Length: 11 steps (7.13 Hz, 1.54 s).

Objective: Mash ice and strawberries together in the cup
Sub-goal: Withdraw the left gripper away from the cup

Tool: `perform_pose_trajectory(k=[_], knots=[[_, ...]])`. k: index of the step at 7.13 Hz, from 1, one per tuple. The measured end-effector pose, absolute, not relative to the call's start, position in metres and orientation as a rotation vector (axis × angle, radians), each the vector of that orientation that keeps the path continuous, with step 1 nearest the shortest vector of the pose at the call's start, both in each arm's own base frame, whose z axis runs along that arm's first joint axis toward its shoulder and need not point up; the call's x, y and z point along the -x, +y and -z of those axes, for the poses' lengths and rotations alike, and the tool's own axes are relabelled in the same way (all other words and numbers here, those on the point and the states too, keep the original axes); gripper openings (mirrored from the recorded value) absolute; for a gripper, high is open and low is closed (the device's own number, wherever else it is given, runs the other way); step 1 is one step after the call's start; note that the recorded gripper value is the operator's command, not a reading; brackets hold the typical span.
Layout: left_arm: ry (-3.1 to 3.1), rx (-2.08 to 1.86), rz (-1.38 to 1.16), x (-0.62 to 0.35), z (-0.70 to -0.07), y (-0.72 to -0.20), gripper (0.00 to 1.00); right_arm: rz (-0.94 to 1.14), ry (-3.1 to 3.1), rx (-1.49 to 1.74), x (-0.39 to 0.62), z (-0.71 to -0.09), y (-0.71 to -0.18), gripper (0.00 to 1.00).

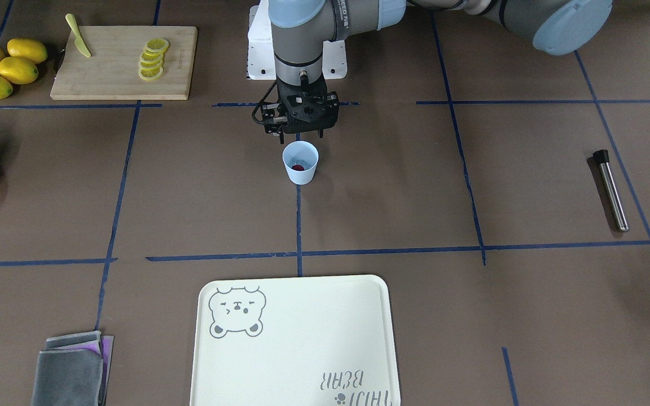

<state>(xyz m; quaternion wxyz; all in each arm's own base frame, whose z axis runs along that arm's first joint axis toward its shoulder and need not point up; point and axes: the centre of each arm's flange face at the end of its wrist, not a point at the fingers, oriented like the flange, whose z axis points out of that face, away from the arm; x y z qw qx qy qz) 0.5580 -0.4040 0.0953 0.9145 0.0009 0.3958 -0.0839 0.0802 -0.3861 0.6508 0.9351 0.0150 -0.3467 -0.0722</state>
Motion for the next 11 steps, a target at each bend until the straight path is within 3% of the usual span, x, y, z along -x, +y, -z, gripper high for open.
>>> perform_pose_trajectory(k=[3, 8, 11], knots=[[0.785, -0.081, 0.009, -0.459, -0.184, -0.418, 1.00, 0.154, -0.709, -0.035, -0.080, -0.650, -0.386, 1.00], [0.792, -0.081, -0.243, -0.119, -0.426, -0.533, 1.00, 0.152, -0.709, -0.034, -0.080, -0.650, -0.386, 1.00], [0.840, -0.066, -0.245, -0.004, -0.553, -0.517, 1.00, 0.151, -0.709, -0.034, -0.080, -0.649, -0.386, 1.00]])
